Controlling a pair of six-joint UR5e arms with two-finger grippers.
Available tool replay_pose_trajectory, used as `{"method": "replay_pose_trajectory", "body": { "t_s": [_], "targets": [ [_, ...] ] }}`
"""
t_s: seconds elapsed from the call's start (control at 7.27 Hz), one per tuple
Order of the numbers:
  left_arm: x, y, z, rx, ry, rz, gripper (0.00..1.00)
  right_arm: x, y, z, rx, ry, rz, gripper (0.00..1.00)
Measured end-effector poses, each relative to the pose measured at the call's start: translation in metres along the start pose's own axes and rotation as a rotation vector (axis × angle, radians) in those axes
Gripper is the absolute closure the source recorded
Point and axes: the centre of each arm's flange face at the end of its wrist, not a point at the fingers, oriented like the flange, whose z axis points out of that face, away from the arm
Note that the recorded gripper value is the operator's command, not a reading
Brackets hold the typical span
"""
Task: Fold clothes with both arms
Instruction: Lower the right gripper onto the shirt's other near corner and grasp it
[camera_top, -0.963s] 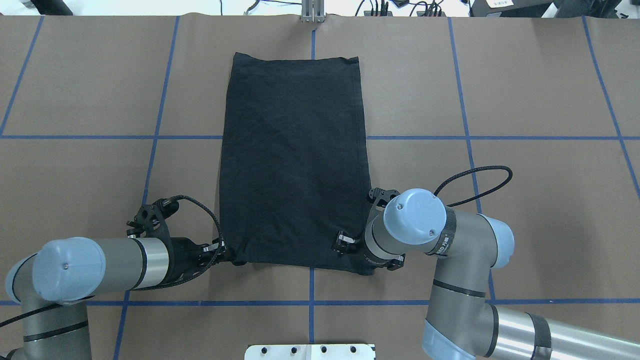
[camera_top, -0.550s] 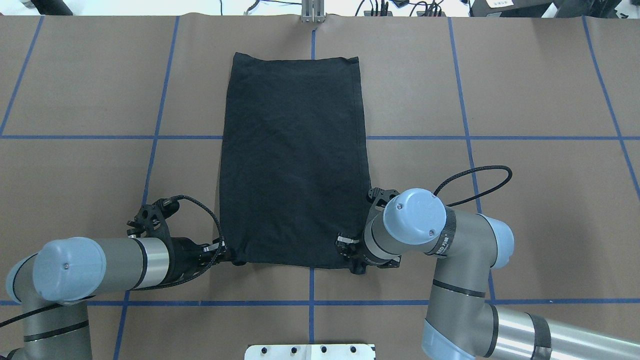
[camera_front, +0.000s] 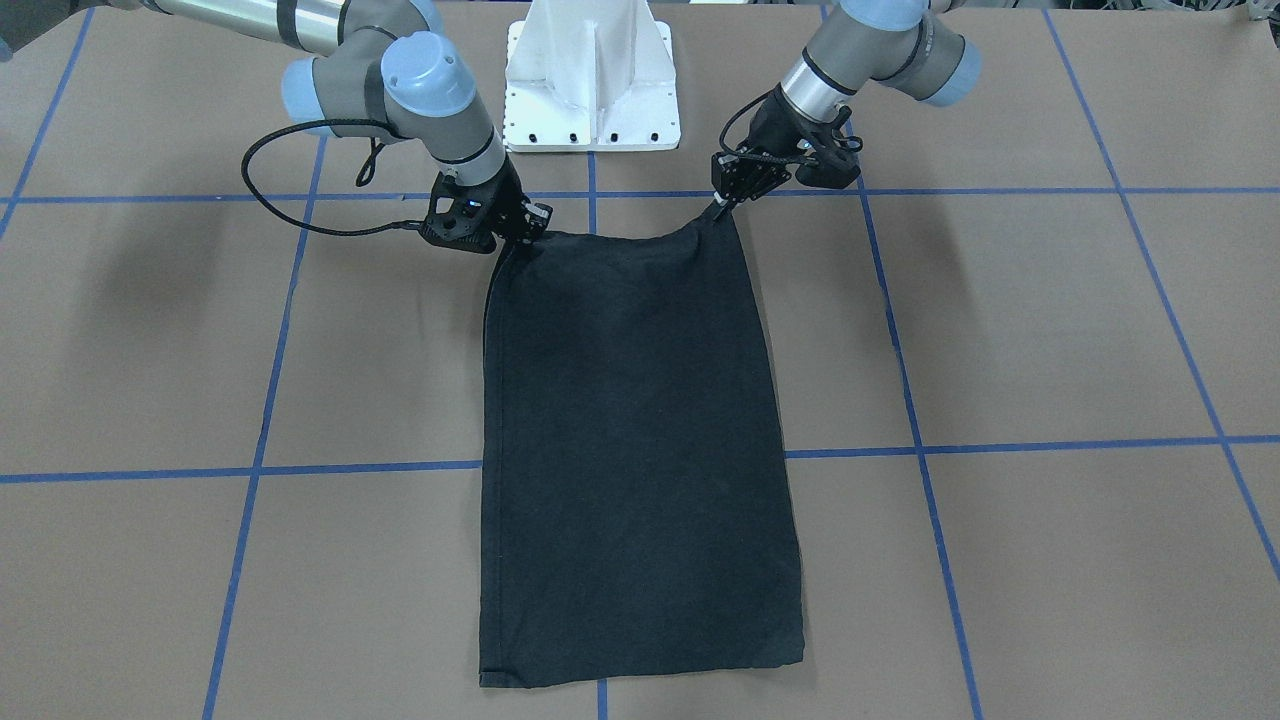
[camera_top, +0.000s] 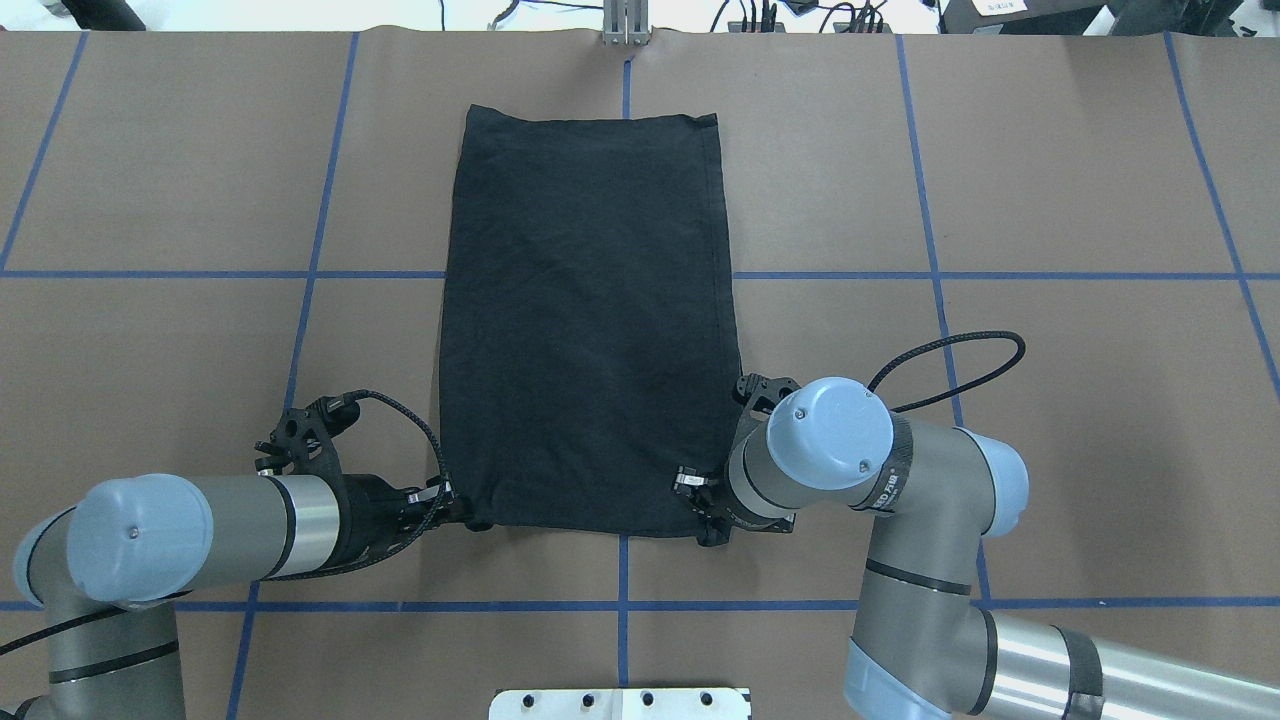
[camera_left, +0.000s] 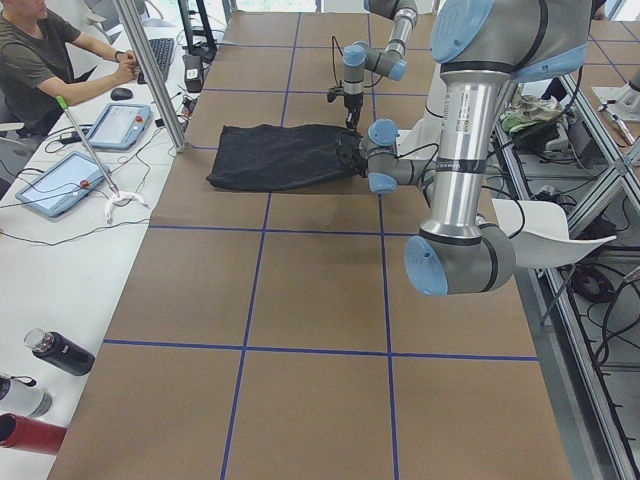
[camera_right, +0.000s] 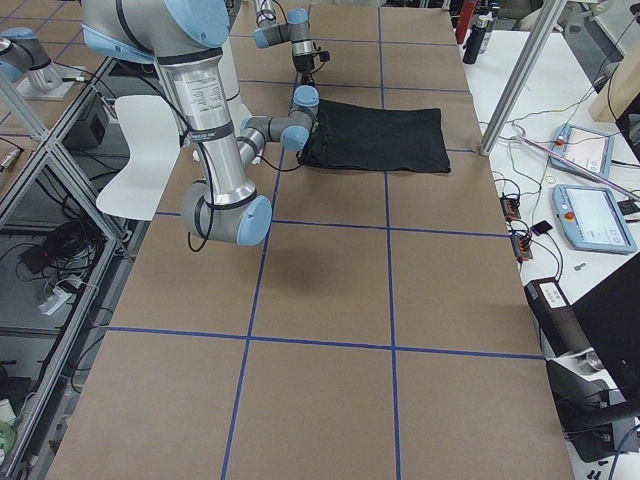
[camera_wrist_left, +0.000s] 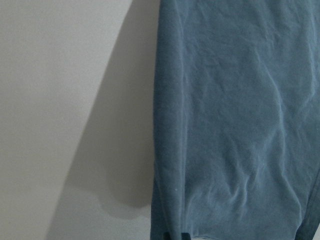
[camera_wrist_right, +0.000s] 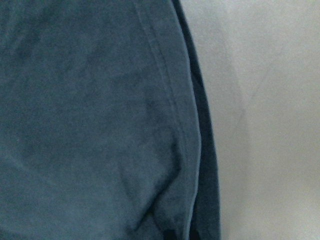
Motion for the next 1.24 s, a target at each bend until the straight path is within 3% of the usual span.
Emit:
{"method": "replay_pose_trajectory", "body": {
  "t_s": [0.55,0.83,1.24],
  "targets": [
    [0.006,0.001,-0.01,-0.004,0.019,0.001,1.0,-0.003,0.002,-0.017,-0.015,-0.037,-0.01,1.0],
    [0.01,0.003,-0.021,-0.008,0.035,0.003,1.0,-0.001,0.017,-0.045,-0.103,-0.073,-0.036,1.0],
    [0.019,0.023,-0.053,-0.051,0.078,0.011,1.0,0.019,0.034,-0.069,-0.235,-0.077,-0.051,1.0]
  ]
}}
